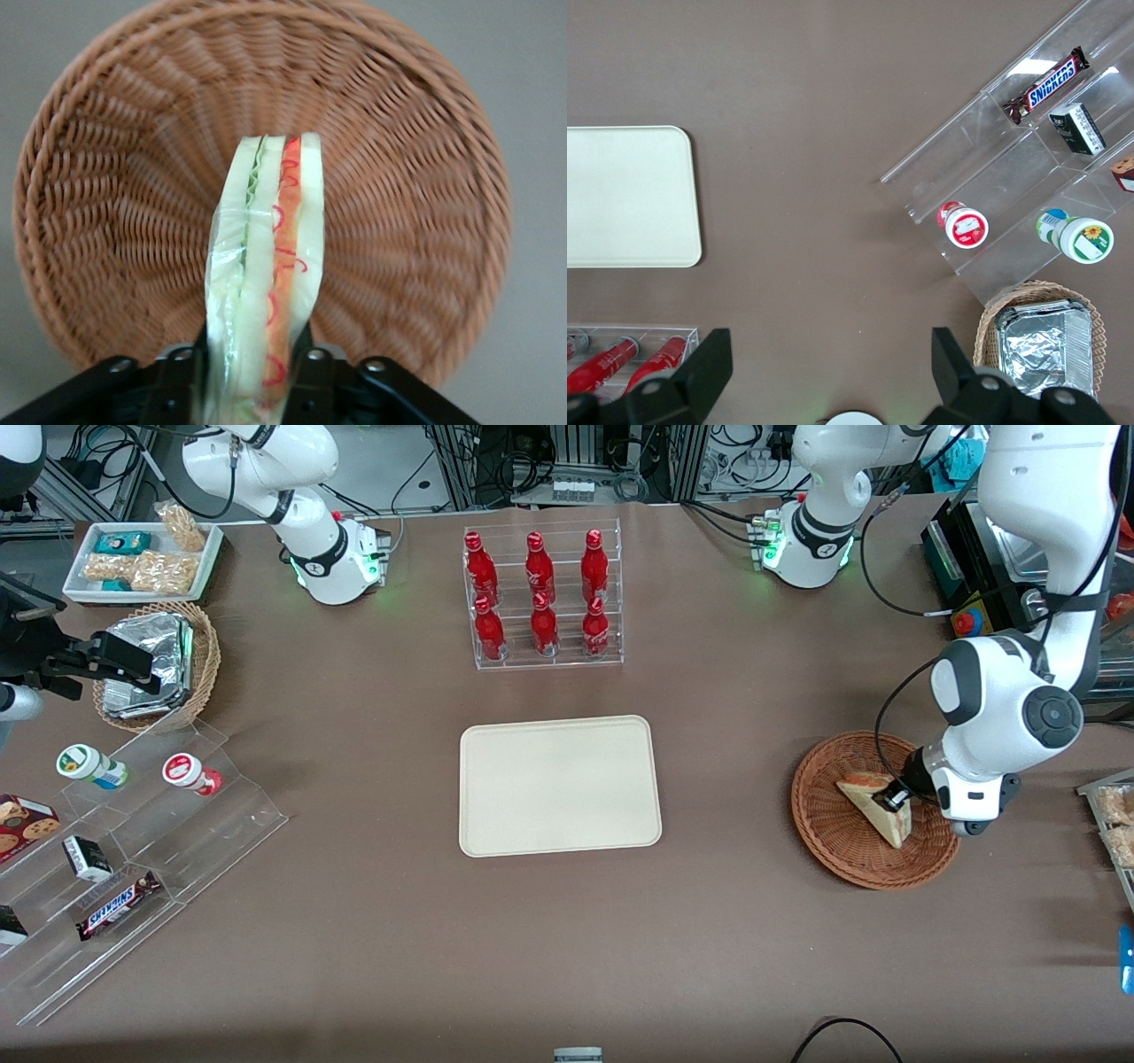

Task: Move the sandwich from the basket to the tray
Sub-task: 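Lift the sandwich with the left gripper and carry it toward the cream tray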

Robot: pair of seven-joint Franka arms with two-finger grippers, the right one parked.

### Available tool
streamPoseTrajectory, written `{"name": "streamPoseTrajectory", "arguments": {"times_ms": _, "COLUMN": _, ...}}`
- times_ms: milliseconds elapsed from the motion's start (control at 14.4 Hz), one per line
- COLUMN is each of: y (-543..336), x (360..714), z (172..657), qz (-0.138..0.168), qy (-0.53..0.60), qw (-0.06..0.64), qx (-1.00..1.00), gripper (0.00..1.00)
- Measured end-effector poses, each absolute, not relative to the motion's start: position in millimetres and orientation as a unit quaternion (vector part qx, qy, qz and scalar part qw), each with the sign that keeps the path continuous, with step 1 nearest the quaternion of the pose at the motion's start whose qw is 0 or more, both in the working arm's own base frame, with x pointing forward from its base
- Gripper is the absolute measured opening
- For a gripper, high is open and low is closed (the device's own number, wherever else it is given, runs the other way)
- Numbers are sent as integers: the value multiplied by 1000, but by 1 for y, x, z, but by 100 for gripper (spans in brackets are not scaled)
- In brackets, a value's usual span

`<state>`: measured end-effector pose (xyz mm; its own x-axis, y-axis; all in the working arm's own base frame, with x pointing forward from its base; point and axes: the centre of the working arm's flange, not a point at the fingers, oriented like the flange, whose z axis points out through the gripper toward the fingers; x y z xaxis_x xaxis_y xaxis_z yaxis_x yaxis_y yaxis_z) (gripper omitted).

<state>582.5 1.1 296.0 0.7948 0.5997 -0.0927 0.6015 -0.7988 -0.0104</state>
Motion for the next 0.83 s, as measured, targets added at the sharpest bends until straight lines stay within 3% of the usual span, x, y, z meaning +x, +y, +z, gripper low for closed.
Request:
{"name": "streamPoseTrajectory", "arguments": {"times_ms": 139, "y": -31, "x": 589, "z": 323, "qz": -45, "qy": 202, "qw": 7, "qx": 978, "gripper": 20}}
{"name": "streamPoseTrajectory", "arguments": {"times_ms": 417, "y": -119, "x": 584, "z": 341, "qz": -54, "qy": 33, "qw": 15, "qx": 998, "gripper": 15}}
{"name": "streamPoseTrajectory", "arguments": {"times_ms": 835, "y": -324, "x": 548, "z": 318, "qz": -37, "qy": 26, "qw": 22, "qx": 999, "gripper": 14}}
